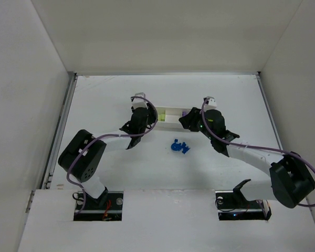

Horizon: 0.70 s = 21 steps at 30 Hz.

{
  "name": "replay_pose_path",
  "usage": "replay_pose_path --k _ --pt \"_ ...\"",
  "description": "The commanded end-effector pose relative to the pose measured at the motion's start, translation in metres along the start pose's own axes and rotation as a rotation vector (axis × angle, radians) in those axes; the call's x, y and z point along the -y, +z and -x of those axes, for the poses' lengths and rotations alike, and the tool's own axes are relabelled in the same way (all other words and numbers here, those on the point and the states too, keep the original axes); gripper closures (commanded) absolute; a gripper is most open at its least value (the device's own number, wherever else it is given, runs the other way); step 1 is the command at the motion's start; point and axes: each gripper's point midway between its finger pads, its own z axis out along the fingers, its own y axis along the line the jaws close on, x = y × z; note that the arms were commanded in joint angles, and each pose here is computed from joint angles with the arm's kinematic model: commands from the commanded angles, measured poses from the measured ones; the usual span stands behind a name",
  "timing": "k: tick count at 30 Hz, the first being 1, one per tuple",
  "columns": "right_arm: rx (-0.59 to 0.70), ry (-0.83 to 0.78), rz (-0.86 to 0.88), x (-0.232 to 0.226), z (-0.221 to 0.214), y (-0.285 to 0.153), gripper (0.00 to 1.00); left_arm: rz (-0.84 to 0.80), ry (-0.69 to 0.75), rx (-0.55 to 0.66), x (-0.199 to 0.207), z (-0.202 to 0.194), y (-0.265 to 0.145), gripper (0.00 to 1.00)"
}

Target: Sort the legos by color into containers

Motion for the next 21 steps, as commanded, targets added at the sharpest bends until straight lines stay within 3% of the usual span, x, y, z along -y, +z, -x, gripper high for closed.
replay_pose_path --k 1,6,10,15,21 --pt "0.055 -0.028 0.015 -0.009 0.013 -0.001 0.51 -0.025 -0.017 0.097 0.007 0.038 -0.017 0.57" --pt "0.032 -0.100 -0.080 0.000 0.007 0.000 0.79 -0.128 -0.040 0.104 0.026 0.035 -0.060 0.70" --pt "0.028 -0.136 -0.189 0.015 -0.007 -0.010 0.88 -0.253 -0.047 0.020 0.050 -0.004 -0.097 0.79" --pt "0.012 -0.112 -0.260 0.038 -0.035 -0.040 0.82 -0.367 -0.004 -0.121 0.083 -0.064 -0.126 0.74" --pt "0.015 -0.029 -0.275 0.056 -0.052 -0.067 0.60 -0.415 0.013 -0.170 0.106 -0.087 -0.128 0.57"
